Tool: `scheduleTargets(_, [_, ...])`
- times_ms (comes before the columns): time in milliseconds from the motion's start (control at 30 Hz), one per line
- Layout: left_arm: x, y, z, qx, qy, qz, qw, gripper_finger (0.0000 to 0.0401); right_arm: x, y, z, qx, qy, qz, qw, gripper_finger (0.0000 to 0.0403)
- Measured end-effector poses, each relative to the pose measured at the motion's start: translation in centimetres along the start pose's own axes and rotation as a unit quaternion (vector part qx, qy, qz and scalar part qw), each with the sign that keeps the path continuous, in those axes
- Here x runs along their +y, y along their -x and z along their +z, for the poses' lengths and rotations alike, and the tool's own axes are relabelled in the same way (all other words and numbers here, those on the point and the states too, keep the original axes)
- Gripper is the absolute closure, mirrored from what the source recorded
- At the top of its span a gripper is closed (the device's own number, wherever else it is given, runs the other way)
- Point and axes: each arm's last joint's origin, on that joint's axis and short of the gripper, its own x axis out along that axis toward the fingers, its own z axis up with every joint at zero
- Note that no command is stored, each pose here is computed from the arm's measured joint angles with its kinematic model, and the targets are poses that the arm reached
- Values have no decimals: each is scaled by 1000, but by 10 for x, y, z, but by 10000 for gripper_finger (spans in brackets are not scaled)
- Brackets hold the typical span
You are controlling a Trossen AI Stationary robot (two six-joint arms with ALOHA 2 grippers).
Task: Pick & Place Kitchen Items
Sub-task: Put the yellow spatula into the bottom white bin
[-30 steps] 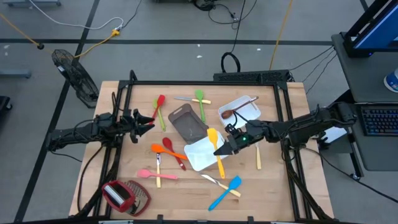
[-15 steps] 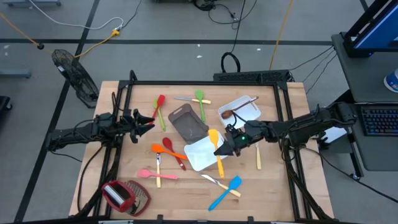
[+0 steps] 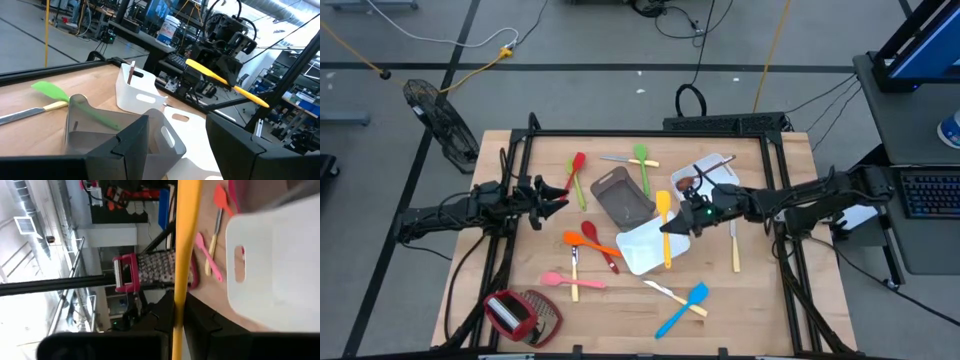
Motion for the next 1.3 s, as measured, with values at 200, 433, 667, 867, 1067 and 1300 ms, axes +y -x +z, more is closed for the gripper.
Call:
scheduleTargets(200, [0,0,0,0,6,0,1000,199,-1,5,19,-19,49,0,999,390])
scheduleTargets(433, [0,0,0,-1,30,2,1000,199,-2,12,42,-43,180,-7,983,391])
scheduleTargets(667, [0,0,0,-1,30,2,1000,199,20,16,60,-62,392,-34,917,391])
scheduleTargets(867, [0,0,0,-1,47,2,999,199,60,22,62,-2,497,-139,857,391])
scheduleTargets(1067, [0,0,0,-1,48,2,999,199,82,34,58,27,507,-254,823,391])
scheduleTargets(1300, [0,0,0,-1,45,2,999,199,77,31,41,70,514,-280,808,391])
